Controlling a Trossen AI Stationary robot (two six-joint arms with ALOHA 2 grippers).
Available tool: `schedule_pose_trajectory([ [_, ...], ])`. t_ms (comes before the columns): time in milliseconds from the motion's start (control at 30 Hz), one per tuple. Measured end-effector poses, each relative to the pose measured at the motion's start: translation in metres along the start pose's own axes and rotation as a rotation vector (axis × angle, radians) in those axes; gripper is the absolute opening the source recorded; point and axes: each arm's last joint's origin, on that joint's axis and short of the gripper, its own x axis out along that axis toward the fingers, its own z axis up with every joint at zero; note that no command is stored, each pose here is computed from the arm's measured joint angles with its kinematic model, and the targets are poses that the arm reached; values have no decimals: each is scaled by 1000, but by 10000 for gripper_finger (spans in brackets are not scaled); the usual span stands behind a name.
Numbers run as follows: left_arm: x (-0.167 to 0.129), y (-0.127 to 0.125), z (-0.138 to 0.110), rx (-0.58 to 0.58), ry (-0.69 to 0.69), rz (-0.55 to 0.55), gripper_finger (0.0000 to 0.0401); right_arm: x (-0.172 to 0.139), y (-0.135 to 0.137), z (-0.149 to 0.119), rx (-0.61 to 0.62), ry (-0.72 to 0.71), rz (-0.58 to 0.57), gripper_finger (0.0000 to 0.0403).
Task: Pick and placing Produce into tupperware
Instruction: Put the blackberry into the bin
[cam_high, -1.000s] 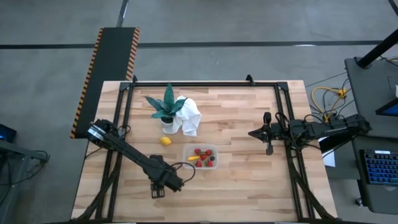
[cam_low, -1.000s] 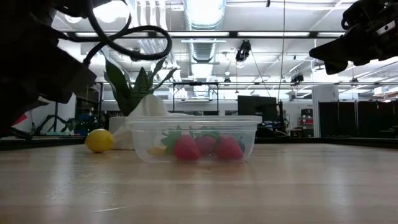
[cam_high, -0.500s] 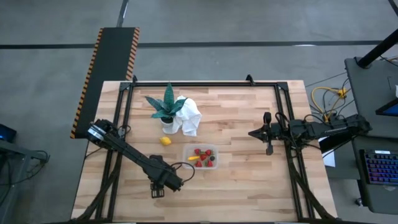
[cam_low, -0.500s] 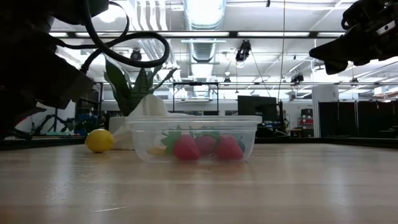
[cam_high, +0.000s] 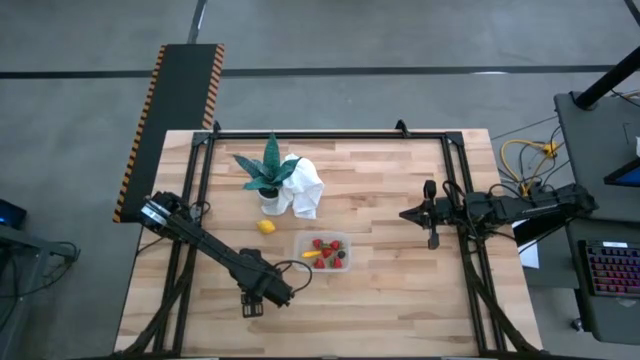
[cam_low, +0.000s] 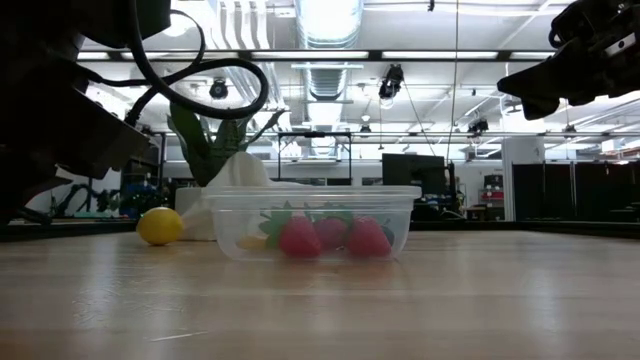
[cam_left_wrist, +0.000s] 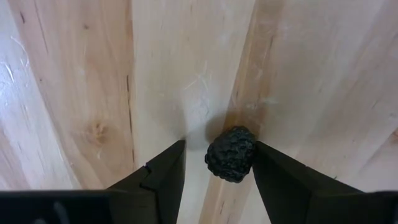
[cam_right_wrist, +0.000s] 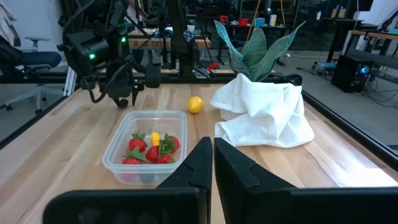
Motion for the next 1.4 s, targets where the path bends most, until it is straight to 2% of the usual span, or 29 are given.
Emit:
schedule_pose_trajectory([
  [400, 0, 0, 0, 2, -3, 3, 160, 0, 0, 0, -3, 0, 0, 9],
  [767, 0, 0, 0, 16, -4, 2, 73, 0, 0, 0, -3, 0, 0, 9],
  [1167, -2, 1, 1, 32, -5, 17, 72, 0, 0, 0, -3, 0, 0, 9],
  [1400, -13, 3, 9, 65, -40, 19, 72, 0, 0, 0, -3, 0, 0, 9],
])
